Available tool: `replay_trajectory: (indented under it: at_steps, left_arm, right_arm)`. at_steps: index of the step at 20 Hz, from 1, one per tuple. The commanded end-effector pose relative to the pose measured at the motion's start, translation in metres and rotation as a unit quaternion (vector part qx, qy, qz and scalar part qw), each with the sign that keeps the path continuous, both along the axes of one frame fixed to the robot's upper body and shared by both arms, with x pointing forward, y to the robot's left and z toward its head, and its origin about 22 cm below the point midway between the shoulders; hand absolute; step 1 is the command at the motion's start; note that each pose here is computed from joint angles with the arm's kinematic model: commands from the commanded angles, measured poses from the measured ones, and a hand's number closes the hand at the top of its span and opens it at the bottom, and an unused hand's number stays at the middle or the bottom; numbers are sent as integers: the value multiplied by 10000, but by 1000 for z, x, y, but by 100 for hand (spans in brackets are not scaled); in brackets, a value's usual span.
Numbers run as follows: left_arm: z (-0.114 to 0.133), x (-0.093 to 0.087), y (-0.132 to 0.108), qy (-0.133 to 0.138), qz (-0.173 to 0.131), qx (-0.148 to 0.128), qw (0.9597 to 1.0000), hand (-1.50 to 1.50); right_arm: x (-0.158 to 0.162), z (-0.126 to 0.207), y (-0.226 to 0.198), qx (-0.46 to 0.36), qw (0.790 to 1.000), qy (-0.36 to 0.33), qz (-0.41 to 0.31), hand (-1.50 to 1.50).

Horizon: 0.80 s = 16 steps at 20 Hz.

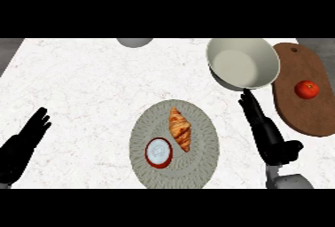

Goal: Pick the can from the placemat and place it in the bowl

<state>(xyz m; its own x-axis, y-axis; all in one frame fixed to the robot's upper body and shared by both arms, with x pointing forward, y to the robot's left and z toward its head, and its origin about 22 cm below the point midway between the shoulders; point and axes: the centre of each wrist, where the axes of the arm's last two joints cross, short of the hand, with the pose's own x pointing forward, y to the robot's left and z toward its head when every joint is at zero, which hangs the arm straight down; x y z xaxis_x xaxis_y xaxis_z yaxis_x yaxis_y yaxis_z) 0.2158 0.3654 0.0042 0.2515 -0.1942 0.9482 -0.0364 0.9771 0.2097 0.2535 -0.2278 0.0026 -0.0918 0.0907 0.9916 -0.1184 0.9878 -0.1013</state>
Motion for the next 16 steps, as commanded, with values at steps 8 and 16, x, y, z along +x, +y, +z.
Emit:
replay_trajectory:
  at_steps: [8,16]
  left_arm:
    - [44,40,-12,-1097,266,397,9928,0]
    - [60,45,-42,-1316,444,369,9896,0]
  right_arm:
    - [39,100,-17,-3919,9043,-1409,940,-150]
    - [-91,73,63,-3272,9333,-1371,561,-150]
